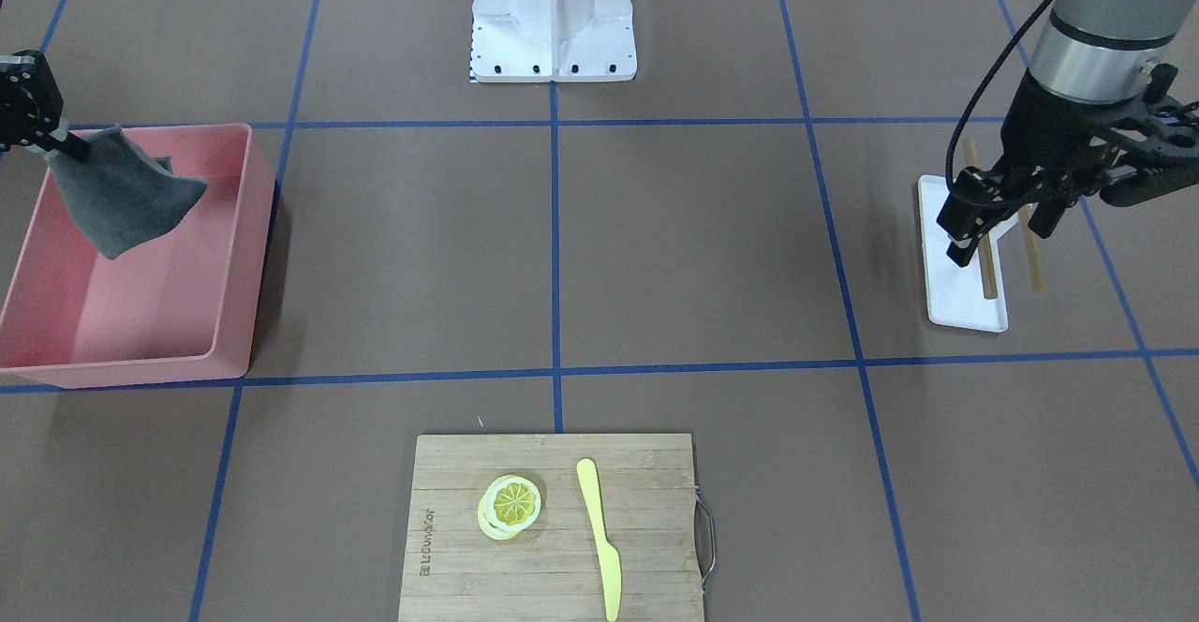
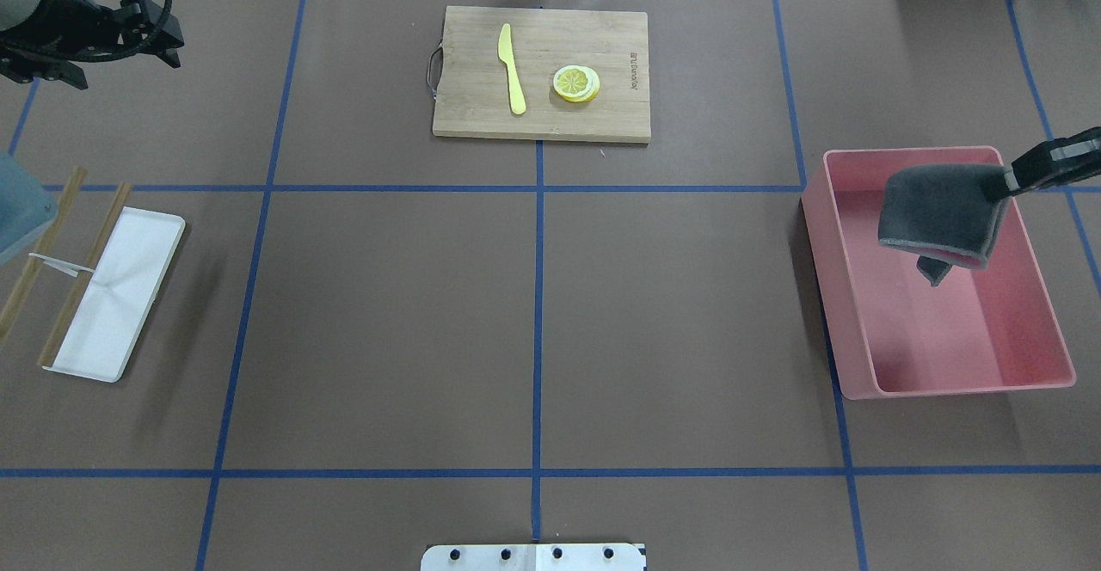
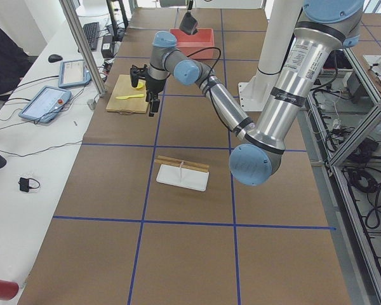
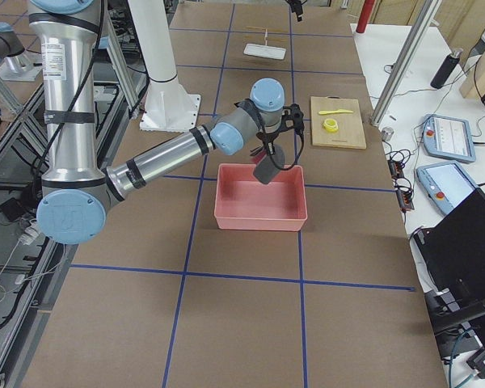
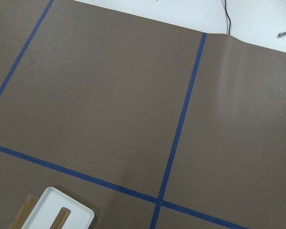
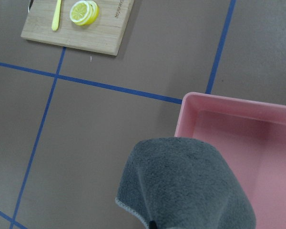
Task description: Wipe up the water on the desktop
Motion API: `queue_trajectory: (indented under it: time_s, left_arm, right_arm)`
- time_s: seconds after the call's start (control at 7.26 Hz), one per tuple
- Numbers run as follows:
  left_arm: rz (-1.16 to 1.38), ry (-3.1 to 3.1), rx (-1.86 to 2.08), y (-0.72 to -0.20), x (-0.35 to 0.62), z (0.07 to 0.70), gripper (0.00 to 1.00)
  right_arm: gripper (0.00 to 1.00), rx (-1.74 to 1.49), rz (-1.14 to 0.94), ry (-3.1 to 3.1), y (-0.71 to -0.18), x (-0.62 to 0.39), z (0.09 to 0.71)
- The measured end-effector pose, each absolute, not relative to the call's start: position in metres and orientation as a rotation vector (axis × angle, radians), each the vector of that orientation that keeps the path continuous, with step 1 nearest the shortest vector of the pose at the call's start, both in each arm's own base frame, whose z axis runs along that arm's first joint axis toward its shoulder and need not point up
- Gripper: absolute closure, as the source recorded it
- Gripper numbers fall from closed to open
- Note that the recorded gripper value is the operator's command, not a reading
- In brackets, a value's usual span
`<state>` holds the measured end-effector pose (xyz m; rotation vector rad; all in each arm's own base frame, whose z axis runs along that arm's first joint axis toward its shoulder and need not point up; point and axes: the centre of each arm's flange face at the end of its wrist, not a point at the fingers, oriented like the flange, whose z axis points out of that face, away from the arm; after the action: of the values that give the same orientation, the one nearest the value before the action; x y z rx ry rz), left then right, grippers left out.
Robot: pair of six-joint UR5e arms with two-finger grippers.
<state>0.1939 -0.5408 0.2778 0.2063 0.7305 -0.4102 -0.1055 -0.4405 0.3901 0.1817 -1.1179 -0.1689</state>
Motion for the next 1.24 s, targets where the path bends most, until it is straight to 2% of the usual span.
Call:
queue_trajectory:
  time_s: [0.69, 0.96, 1.24]
  left_arm:
    - [-0.400, 0.753, 0.198, -0.539, 0.187, 0.272, 0.02]
    - [-0.358, 0.791, 0.178, -0.546, 0.143, 0.277, 0.02]
    - [-0.228, 0.757, 0.201, -0.550, 0.078, 0.308, 0.02]
  right_arm:
    - [0.00, 0.156, -0.059, -0.993, -0.425, -0.085, 0.447]
    - [0.00, 0.202, 0.029, -0.857, -0.433, -0.064, 0.477]
    - [0.00, 0.203, 0.065, -0.789, -0.436, -0.057, 0.499]
